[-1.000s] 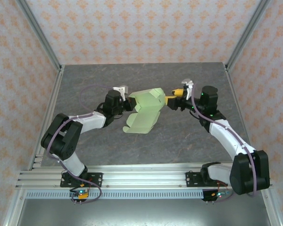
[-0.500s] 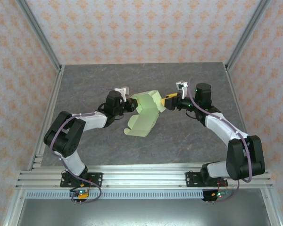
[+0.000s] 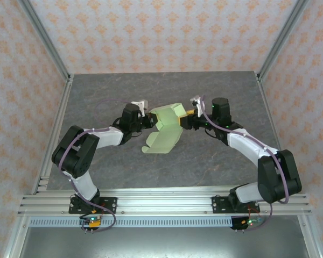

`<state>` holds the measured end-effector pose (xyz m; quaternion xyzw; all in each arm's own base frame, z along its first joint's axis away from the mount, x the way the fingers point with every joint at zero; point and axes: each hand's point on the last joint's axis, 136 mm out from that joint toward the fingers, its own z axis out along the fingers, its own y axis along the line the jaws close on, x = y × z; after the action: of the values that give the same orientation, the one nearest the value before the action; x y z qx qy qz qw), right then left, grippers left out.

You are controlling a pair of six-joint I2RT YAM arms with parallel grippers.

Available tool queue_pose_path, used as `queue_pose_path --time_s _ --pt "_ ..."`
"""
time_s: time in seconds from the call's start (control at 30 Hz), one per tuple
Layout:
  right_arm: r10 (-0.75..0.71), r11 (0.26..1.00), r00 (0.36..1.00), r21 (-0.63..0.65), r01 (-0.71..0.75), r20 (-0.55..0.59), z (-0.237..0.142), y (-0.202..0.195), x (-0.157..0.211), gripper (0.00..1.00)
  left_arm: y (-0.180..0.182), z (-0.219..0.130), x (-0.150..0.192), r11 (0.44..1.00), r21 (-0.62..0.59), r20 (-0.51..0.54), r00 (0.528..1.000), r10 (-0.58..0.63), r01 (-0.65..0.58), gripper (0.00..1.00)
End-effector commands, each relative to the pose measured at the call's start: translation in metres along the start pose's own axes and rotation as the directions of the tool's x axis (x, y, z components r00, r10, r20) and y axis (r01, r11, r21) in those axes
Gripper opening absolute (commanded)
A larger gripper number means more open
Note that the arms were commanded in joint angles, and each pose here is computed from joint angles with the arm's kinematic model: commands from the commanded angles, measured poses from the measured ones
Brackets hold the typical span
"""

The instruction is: Fold the paper box

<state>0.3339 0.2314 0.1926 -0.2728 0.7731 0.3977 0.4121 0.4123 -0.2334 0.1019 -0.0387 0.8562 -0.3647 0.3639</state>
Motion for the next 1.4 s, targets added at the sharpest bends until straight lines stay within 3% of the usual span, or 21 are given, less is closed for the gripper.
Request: queue_pose_path --time_s 0.0,0.1,0.23,0.37,0.4,0.47,0.6,0.7,0.87,1.03,1.2,1.3,1.37 --pt "-0.080 0.992 0.997 0.098 0.079 0.008 0.009 -0.010 -0.003 0.58 -0.007 -0.001 -0.013 1.000 -0.014 0.038 0.999 0.019 -0.019 0.00" --pt "-0.086 0.966 0.993 0.251 0.062 0.086 0.011 -0.023 -0.006 0.60 -0.001 -0.001 -0.013 0.999 -0.054 0.052 0.999 0.012 -0.009 0.00" --pt "-0.112 0.945 0.991 0.317 0.084 0.073 0.021 -0.025 0.004 0.60 0.007 0.001 -0.008 0.996 -0.087 0.050 0.999 0.000 0.005 0.00" --pt "-0.130 0.963 0.991 0.240 0.118 0.031 0.030 -0.014 0.010 0.60 0.016 0.004 -0.003 0.992 -0.123 0.053 0.998 -0.017 0.023 0.00" --pt "-0.145 0.971 0.989 0.195 0.138 0.021 0.032 -0.006 0.011 0.62 0.016 0.006 -0.003 0.993 -0.120 0.049 0.999 -0.013 0.019 0.00" --pt "-0.138 0.984 0.990 0.122 0.133 0.031 0.030 0.005 0.009 0.75 0.016 0.006 -0.003 0.992 -0.126 0.045 0.999 -0.002 0.008 0.00" --pt "-0.062 0.997 0.997 -0.052 0.064 0.050 0.013 0.027 -0.007 0.82 0.016 0.008 -0.002 0.992 -0.128 0.029 0.999 0.019 -0.015 0.00" --pt "-0.043 0.997 0.995 -0.054 0.047 0.087 -0.005 0.030 -0.020 0.83 0.013 0.010 0.000 0.992 -0.116 -0.001 0.999 0.051 -0.050 0.00" --pt "0.122 0.992 0.967 -0.064 -0.110 0.226 -0.041 0.007 -0.047 0.82 0.008 0.009 0.002 0.993 -0.098 -0.026 0.998 0.055 -0.057 0.00" --pt "0.095 0.993 0.978 -0.081 -0.081 0.186 -0.050 0.015 -0.040 0.83 0.003 0.014 0.009 0.997 -0.059 -0.051 0.998 0.040 -0.043 0.00" --pt "0.138 0.988 0.965 0.037 -0.150 0.222 -0.055 -0.008 -0.033 0.77 0.000 0.013 0.008 0.998 -0.049 -0.053 0.998 0.045 -0.048 0.00" --pt "0.140 0.989 0.976 0.023 -0.146 0.166 -0.049 -0.011 -0.023 0.59 -0.003 0.010 0.006 0.997 -0.051 -0.054 0.997 0.057 -0.059 0.00" --pt "0.131 0.991 0.983 -0.036 -0.127 0.131 -0.042 -0.001 -0.017 0.53 -0.005 0.009 0.006 0.997 -0.045 -0.061 0.997 0.056 -0.058 0.00"
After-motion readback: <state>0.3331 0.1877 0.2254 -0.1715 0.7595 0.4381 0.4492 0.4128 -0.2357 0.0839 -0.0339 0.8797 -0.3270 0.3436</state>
